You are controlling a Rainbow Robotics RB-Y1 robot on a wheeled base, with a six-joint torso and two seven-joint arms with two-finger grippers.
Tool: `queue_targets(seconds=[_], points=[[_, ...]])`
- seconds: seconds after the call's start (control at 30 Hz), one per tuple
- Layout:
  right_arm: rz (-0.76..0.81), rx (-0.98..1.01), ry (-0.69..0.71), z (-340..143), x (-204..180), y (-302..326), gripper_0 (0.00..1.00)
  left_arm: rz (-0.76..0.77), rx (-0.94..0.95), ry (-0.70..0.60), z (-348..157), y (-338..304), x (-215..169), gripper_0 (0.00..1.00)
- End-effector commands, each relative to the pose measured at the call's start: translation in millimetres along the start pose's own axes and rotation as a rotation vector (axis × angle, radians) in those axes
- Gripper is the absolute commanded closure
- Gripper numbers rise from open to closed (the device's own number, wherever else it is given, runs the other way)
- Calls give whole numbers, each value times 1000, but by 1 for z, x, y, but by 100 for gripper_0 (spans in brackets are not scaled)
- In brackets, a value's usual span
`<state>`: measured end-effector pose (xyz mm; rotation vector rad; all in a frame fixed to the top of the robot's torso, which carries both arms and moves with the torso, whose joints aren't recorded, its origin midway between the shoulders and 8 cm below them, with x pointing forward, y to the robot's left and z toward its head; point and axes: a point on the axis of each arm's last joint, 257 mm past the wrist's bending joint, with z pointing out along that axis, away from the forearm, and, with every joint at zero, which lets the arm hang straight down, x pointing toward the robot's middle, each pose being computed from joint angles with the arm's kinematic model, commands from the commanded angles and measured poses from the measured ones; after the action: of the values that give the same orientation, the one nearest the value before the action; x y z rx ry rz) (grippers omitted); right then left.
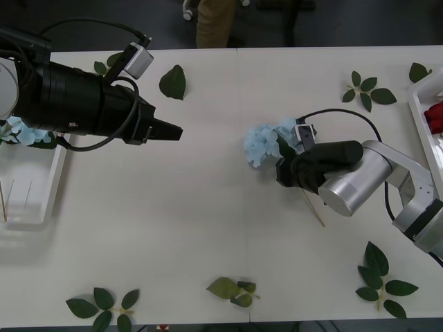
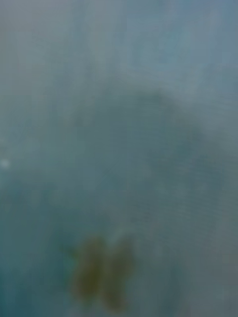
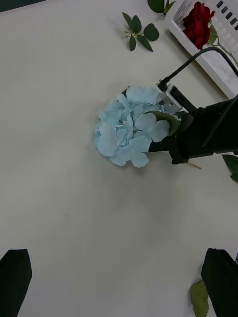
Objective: Place the red flowers into the right box and the blue flowers into the left box. If a person shows an open palm, hand one flower to the person first, then continue sorting.
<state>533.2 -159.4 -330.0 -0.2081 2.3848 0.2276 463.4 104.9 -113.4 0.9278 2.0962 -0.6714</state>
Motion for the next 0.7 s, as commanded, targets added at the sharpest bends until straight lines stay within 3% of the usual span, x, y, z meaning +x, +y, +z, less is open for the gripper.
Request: queue_targets(seconds=[0.03, 0.3, 0.7], points=[[-38, -24, -26, 0, -14, 17, 100, 7, 3, -40, -6, -4, -11, 0], [-12, -116, -116, -24, -48, 21, 100, 9, 4, -41, -6, -5, -11, 0], [177, -551, -241, -168, -145, 109, 100, 15, 8, -73, -5, -7, -19, 0]])
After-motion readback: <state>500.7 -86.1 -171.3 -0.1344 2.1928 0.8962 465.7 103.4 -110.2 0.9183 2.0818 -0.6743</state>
